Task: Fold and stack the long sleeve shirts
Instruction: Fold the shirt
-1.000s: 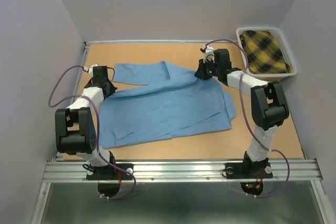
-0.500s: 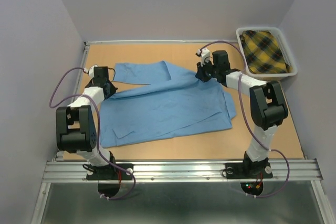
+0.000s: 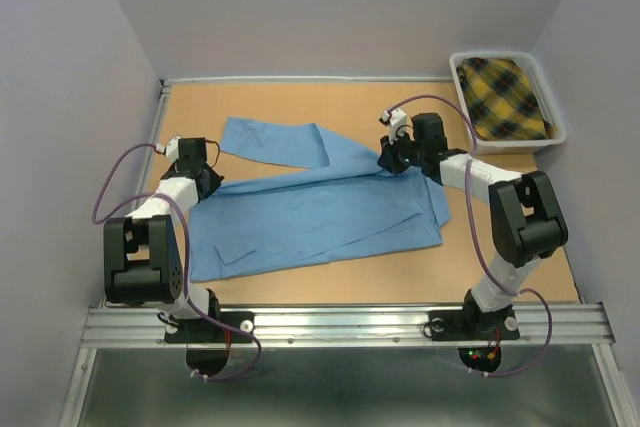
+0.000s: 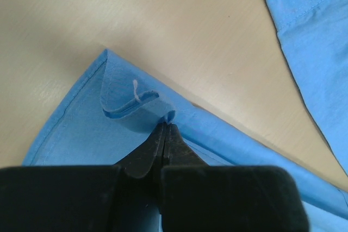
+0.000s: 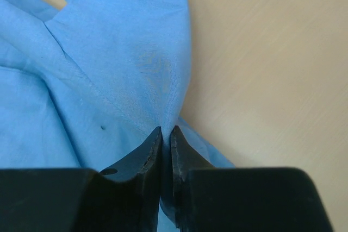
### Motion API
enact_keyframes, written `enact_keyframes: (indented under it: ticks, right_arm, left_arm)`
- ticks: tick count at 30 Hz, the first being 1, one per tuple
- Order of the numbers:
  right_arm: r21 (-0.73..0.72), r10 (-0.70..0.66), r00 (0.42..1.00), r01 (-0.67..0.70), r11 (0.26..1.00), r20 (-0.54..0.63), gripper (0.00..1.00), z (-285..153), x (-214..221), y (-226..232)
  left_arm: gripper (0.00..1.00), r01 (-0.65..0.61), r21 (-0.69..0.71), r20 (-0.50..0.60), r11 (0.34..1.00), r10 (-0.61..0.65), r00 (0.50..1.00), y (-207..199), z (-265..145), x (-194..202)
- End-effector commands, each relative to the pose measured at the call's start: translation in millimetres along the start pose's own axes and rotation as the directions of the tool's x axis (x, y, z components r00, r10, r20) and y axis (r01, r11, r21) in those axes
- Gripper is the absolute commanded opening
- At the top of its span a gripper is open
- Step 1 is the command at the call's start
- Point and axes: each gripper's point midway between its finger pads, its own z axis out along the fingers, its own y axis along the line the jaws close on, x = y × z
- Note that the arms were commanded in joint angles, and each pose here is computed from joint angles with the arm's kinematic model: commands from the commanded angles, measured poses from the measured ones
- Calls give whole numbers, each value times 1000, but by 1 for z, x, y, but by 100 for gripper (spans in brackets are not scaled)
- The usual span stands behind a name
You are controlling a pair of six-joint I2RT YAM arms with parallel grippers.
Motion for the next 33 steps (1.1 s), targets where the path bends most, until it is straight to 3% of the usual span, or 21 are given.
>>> enact_keyframes:
  ticks: [1, 5, 9, 10, 13, 14, 16, 19, 27, 31, 33]
  right_arm:
    - [12, 2, 998, -3, 1000, 57, 15, -14, -7, 3]
    - [-17, 34, 998, -33, 999, 43, 17, -18, 6, 13]
    - [-29, 58, 997, -56, 998, 56, 20, -24, 11, 20]
    - [-38, 68, 996, -66, 997, 59, 21, -24, 9, 22]
    - [-46, 75, 994, -71, 996, 81, 23, -30, 2, 26]
    - [-56, 84, 993, -80, 995, 84, 24, -32, 2, 28]
    - [-68, 91, 991, -85, 994, 94, 24, -36, -1, 32]
    - [-70, 101, 990, -95, 993, 97, 25, -39, 0, 33]
    - [-58, 105, 983, -98, 994, 147, 26, -53, -17, 36]
    - [-18, 135, 978, -133, 991, 162, 25, -56, -21, 29]
    - [21, 210, 962, -217, 976, 177, 25, -58, -27, 23]
  left_arm:
    - [0, 28, -51, 47, 998, -25, 999, 12, -5, -7]
    - [2, 43, -55, 35, 998, -41, 999, 14, -5, -2]
    - [19, 53, -34, 25, 998, -52, 998, 12, -9, 1]
    - [33, 57, -16, 33, 998, -57, 998, 9, -14, -2]
    - [57, 65, 21, 46, 998, -66, 997, 2, -24, -9]
    - [72, 67, 39, 56, 997, -69, 996, -1, -32, -13]
    - [88, 72, 73, 74, 995, -77, 994, -6, -44, -20]
    - [89, 82, 126, 76, 989, -92, 993, -15, -55, -23]
    - [78, 25, 270, 55, 963, -41, 998, -64, -73, -25]
    - [77, 25, 275, 8, 961, -28, 1000, -69, -56, -7]
    - [75, 37, 243, -28, 969, -31, 999, -62, -43, 6]
